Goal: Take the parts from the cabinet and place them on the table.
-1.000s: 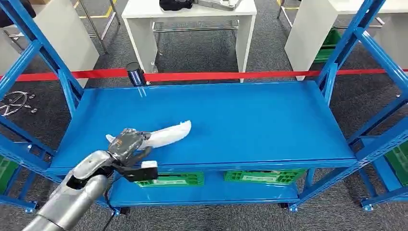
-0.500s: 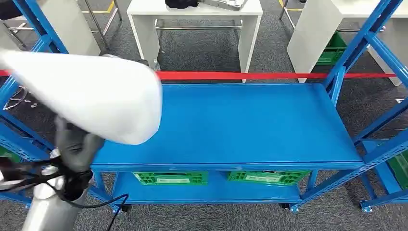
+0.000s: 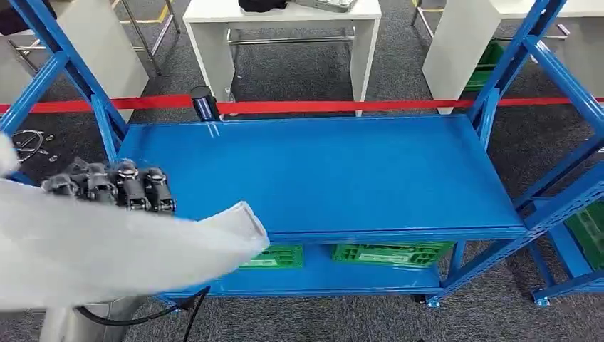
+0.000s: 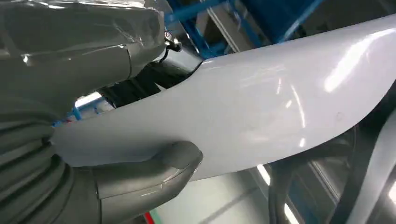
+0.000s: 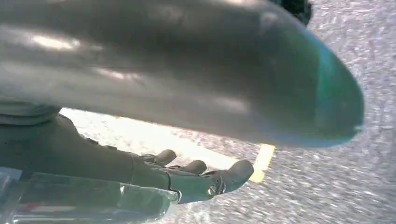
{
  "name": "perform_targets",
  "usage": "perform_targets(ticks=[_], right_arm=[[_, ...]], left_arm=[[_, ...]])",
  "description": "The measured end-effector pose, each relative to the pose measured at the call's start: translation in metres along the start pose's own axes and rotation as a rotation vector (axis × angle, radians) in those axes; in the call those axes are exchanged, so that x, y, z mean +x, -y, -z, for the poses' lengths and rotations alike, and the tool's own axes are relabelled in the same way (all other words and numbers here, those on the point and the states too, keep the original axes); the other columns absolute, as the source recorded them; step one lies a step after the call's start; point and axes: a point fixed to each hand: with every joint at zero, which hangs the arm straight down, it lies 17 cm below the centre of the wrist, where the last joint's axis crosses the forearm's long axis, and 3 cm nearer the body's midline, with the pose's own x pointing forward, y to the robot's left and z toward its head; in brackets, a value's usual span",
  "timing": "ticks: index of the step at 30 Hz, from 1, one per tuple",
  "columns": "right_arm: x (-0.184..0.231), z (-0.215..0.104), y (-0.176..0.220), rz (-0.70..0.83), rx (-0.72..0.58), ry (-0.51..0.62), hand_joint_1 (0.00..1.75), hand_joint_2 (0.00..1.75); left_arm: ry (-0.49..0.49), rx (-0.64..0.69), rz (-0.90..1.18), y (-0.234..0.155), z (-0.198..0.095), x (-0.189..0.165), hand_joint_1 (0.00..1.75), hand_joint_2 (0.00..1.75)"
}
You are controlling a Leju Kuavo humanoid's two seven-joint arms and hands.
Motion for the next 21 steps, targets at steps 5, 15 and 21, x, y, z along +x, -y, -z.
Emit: perform_targets(ticks=[5, 15, 21], right_arm=[[-0.008, -0.002, -0.001, 0.017, 0.01, -0.029, 0.0, 0.0], [-0.009, -0.002, -0.01, 0.051, 0.052, -0.057, 0.0, 0.0], [-0.005, -0.001, -0.029, 0.134, 0.086, -0.074, 0.0, 0.0]], left_arm=[[-0.025, -0.024, -0.036, 0.011, 0.009, -0.013, 1.75, 1.75], [-0.15, 0.003, -0.07, 0.006, 0.006, -0.05, 1.75, 1.75], [-0.221, 0.007, -0.074, 0.002, 0.001, -0.074, 1.75, 1.75]])
